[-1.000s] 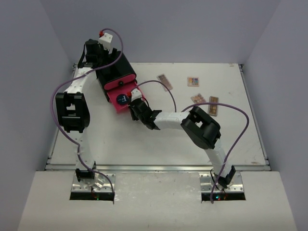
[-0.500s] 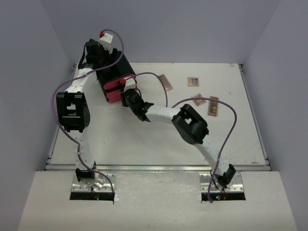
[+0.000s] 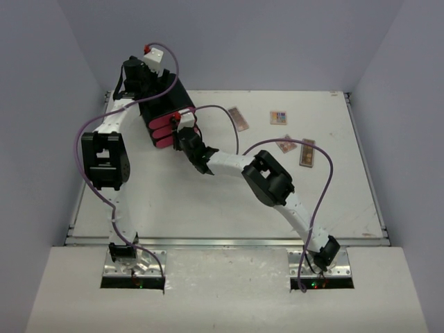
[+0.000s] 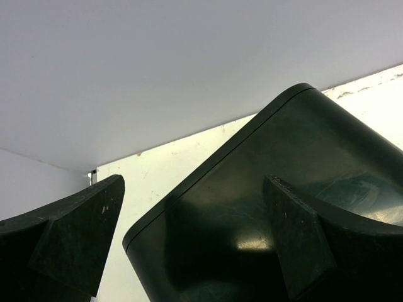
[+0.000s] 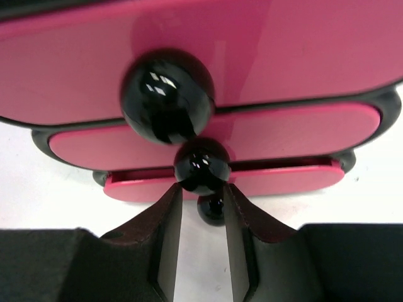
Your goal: Organize the makeup
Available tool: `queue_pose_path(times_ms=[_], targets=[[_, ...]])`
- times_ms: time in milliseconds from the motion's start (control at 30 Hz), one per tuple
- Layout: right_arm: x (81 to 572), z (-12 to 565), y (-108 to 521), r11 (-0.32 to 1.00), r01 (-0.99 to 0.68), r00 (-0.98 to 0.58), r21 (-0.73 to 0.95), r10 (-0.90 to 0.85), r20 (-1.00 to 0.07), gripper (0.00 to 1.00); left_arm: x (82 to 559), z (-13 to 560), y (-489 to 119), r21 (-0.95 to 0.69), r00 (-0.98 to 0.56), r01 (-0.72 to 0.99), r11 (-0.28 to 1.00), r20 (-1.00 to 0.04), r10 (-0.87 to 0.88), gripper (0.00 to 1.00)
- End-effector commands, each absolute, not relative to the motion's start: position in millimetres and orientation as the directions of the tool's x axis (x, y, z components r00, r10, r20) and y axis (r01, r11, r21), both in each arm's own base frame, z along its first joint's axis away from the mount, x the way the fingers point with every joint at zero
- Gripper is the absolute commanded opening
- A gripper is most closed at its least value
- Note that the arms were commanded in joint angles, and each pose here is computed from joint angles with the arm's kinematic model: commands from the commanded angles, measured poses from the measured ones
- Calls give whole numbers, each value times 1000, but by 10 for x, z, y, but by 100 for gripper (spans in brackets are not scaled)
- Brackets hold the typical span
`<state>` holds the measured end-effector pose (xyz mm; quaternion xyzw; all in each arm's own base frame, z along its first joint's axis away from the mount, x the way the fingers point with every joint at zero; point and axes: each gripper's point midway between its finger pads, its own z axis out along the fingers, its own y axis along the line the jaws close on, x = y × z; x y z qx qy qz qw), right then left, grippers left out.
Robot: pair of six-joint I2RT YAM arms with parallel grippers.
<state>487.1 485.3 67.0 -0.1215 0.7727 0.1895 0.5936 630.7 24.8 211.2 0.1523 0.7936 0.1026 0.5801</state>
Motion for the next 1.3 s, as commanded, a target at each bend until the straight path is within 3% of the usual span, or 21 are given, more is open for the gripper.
queue_pose_path(times_ms=[0,233,1267], targets=[[4829,1094,4817,884,-405,-203,235,163,-965,36,5972,1026,264,295,-537,240,925,-754,380,92],[4730,971,4800,876,-421,-248,234,137,-959,45,5984,1012,245,283,-538,244,928,-756,372,92],[4852,409,4867,915,-320,-377,247,116,-919,44,6002,1056,249,285,-532,239,928,-761,371,93]])
